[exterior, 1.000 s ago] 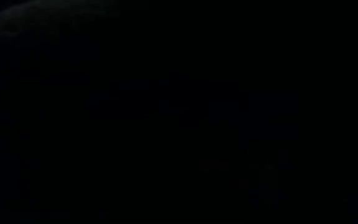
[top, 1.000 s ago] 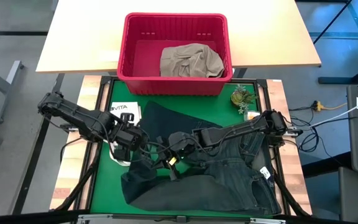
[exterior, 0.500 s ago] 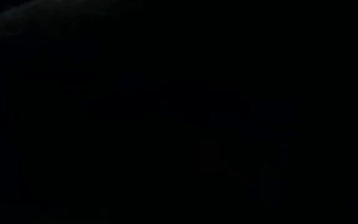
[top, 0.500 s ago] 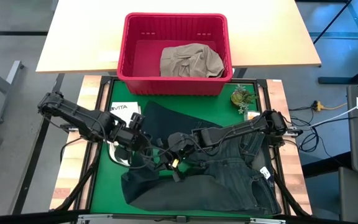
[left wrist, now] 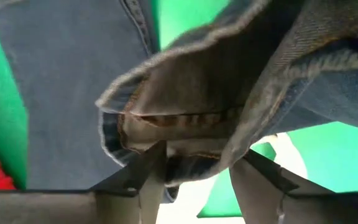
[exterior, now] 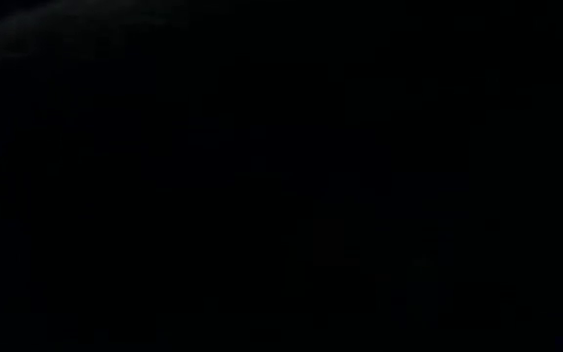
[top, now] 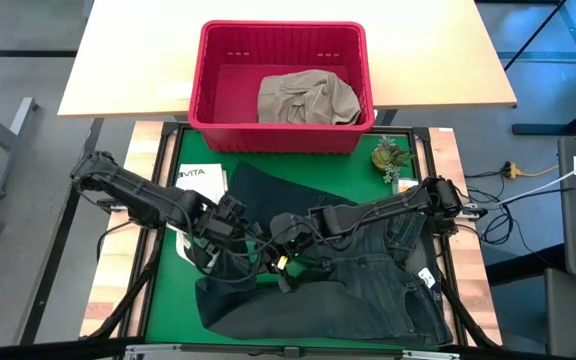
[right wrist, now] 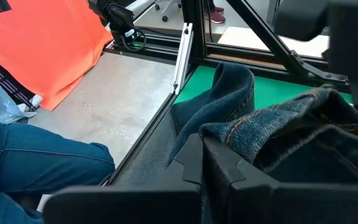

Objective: Fold Laundry from Bin
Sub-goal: Fold the dark blue jeans

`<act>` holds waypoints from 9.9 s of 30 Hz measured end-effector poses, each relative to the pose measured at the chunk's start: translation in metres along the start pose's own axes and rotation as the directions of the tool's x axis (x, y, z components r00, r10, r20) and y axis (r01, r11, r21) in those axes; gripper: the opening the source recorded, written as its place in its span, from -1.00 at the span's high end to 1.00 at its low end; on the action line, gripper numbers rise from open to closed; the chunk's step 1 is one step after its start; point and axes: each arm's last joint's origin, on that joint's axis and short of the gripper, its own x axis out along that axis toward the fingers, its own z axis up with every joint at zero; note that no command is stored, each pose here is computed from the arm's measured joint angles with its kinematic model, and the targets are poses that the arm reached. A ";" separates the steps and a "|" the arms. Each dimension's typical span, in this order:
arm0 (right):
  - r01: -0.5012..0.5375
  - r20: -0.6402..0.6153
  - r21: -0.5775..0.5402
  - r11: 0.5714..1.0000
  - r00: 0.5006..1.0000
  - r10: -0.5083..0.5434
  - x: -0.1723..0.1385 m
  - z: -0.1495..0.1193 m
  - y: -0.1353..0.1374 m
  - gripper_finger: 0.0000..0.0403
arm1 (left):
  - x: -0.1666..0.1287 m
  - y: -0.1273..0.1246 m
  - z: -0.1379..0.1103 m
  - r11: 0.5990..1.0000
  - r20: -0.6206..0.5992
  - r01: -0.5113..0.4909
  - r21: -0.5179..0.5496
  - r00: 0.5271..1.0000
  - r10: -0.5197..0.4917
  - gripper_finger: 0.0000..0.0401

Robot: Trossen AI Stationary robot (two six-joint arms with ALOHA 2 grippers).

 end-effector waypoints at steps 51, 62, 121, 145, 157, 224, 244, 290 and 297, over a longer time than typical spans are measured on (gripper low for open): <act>0.343 0.596 -0.133 0.930 0.777 -0.201 -0.012 0.059 -0.062 1.00 | -0.170 -0.091 0.019 -0.177 0.525 0.507 -0.844 0.712 -0.467 1.00; 0.234 0.571 -0.207 0.950 0.818 -0.077 0.019 0.086 -0.079 1.00 | -0.154 -0.111 0.058 -0.183 0.635 0.615 -0.767 0.688 -0.351 1.00; 0.271 0.232 -0.138 0.953 0.944 -0.235 0.005 0.039 -0.173 1.00 | -0.103 -0.139 0.006 0.092 0.064 0.070 -0.993 0.996 -0.063 0.01; 0.324 0.113 -0.047 0.945 0.942 -0.317 -0.073 0.084 -0.131 -0.08 | -0.064 -0.150 -0.004 0.139 -0.098 -0.089 -0.986 0.993 -0.061 0.24; 0.274 -0.192 0.051 0.960 0.946 -0.260 -0.121 0.077 -0.096 -0.05 | -0.064 -0.151 -0.004 0.132 -0.107 -0.095 -0.987 0.990 -0.088 0.52; 0.074 -0.830 -0.027 0.997 0.554 -0.063 -0.012 -0.110 0.129 -0.05 | 0.056 -0.077 0.042 0.466 0.282 0.299 -0.833 0.953 -0.108 0.53; 0.042 -0.836 -0.056 0.998 0.544 -0.070 -0.013 -0.117 0.164 -0.05 | 0.058 -0.082 0.040 0.611 0.272 0.277 -0.742 0.957 -0.103 0.61; 0.053 -0.835 -0.070 0.996 0.544 -0.088 -0.013 -0.117 0.163 -0.05 | 0.121 -0.095 0.051 0.675 0.082 0.257 -0.692 0.957 -0.279 0.99; 0.057 -0.834 -0.076 0.995 0.544 -0.095 -0.013 -0.117 0.163 -0.05 | 0.089 -0.085 0.038 0.652 0.095 0.212 -0.728 0.973 -0.210 1.00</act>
